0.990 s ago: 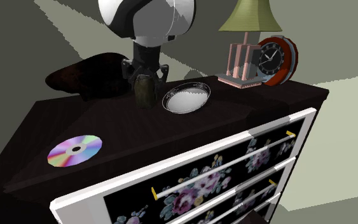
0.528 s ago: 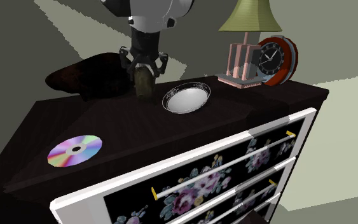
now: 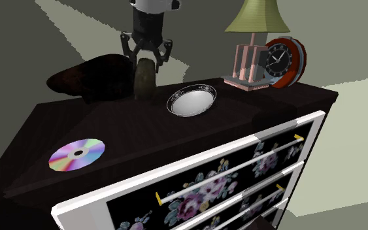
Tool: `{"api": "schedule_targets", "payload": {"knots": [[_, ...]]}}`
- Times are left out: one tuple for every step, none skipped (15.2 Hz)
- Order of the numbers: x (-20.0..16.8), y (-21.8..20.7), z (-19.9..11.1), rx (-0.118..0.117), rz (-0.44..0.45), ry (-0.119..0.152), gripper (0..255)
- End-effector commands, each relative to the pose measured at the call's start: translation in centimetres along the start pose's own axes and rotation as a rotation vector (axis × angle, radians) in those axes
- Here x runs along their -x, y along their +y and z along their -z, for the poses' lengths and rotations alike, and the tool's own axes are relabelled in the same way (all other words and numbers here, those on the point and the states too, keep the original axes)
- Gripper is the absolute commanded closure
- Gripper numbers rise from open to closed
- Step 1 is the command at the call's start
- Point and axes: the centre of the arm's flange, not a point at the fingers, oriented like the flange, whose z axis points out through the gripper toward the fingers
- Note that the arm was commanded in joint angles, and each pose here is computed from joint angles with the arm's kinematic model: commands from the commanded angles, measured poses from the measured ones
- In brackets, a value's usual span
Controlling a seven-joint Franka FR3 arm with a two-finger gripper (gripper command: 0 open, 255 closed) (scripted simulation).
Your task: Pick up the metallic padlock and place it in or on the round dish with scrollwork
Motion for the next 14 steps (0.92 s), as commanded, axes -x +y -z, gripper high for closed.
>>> {"api": "schedule_targets", "payload": {"knots": [[-0.2, -0.2, 1.0, 0.000, 0.000, 0.000, 255], [-0.4, -0.3, 1.5, 0.000, 0.000, 0.000, 255], [-0.6, -0.4, 2.0, 0.000, 0.000, 0.000, 255], [-0.7, -0.5, 2.5, 0.000, 0.000, 0.000, 255], [-0.9, -0.5, 3.0, 0.000, 0.000, 0.000, 255], [-1.0, -0.6, 3.5, 0.000, 0.000, 0.000, 255], [-1.2, -0.7, 3.9, 0.000, 0.000, 0.000, 255], [-0.8, 0.5, 4.2, 0.000, 0.000, 0.000, 255], [-0.5, 1.8, 4.4, 0.000, 0.000, 0.000, 255], [-0.2, 3.0, 4.7, 0.000, 0.000, 0.000, 255], [0.2, 4.3, 5.0, 0.000, 0.000, 0.000, 255], [0.5, 5.5, 5.2, 0.000, 0.000, 0.000, 255], [0.8, 6.8, 5.5, 0.000, 0.000, 0.000, 255], [1.2, 8.0, 5.8, 0.000, 0.000, 0.000, 255]]}}
